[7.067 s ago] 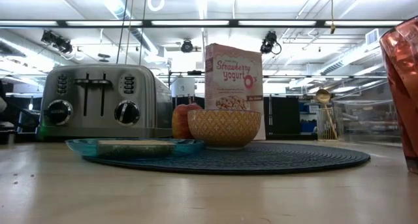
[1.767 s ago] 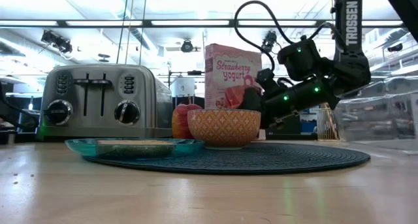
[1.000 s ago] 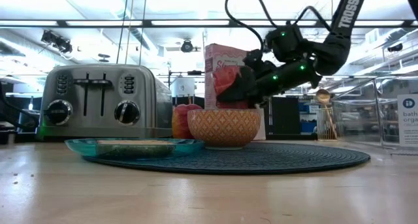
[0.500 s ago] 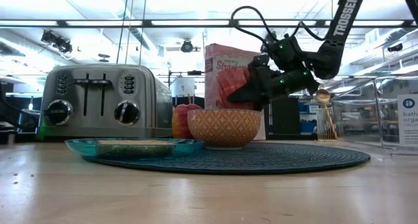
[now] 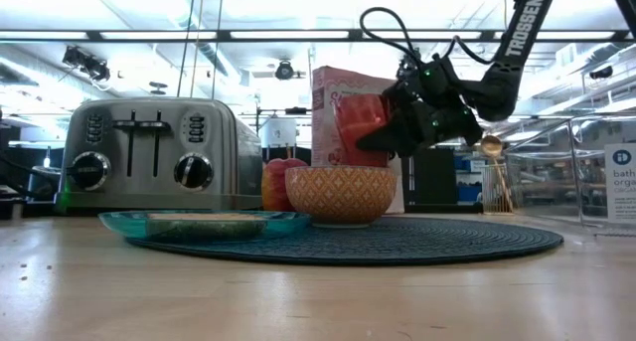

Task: Arrange a breakfast setting
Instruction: Put the orange cup on the blue table table mat to the right of the red apple

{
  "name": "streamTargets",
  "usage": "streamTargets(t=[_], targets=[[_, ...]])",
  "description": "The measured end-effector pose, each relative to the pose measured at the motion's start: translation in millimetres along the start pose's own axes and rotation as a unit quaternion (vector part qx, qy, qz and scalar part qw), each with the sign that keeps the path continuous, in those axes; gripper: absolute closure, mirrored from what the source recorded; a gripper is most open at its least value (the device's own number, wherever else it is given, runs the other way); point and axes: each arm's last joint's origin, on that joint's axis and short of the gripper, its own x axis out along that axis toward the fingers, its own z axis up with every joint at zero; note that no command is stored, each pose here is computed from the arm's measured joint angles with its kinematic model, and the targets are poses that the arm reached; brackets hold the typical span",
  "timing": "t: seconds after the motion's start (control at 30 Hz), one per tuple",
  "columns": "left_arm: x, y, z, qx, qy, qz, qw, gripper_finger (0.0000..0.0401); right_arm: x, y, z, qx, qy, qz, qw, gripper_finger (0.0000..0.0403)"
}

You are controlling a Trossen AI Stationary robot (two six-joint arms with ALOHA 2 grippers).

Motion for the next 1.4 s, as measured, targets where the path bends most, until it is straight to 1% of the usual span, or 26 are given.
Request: streamTargets(t=[0.13,0.27,0.4,0.5,0.73,0.83,1.1,1.27,1.4], targets=[[4,4,8,-0.002,-0.028,-0.002,1.0,0.0255,2,-5,0,-0.009,-0.001,0.008,1.0,0.0045],[6,6,14,-0.003,-0.046,-0.002,0.999,0.0255,9,-15,-16,0.029,0.012,0.024,0.999,0.0045],[6,7,13,0.005,-0.043,0.001,0.999,0.0255,16,-17,-25,0.027,0.0,0.033,0.999,0.0045],[6,7,13,0.008,-0.042,0.001,0.999,0.0255,18,-17,-28,0.031,-0.014,0.056,0.998,0.0045],[6,7,13,0.011,-0.04,0.002,0.999,0.0255,16,-20,-34,0.037,-0.017,0.09,0.995,0.0045],[6,7,12,0.021,-0.038,0.002,0.999,0.0255,15,-19,-34,0.034,-0.022,0.117,0.992,0.0045],[7,8,13,0.032,-0.039,0.006,0.999,0.0255,15,-20,-38,-0.014,-0.014,0.1,0.995,0.0045],[8,9,15,0.034,-0.044,0.006,0.998,0.0255,15,-21,-41,-0.013,-0.01,0.099,0.995,0.0045],[8,10,15,0.036,-0.045,0.006,0.998,0.0255,16,-20,-54,0.01,0.006,0.101,0.995,0.0045]])
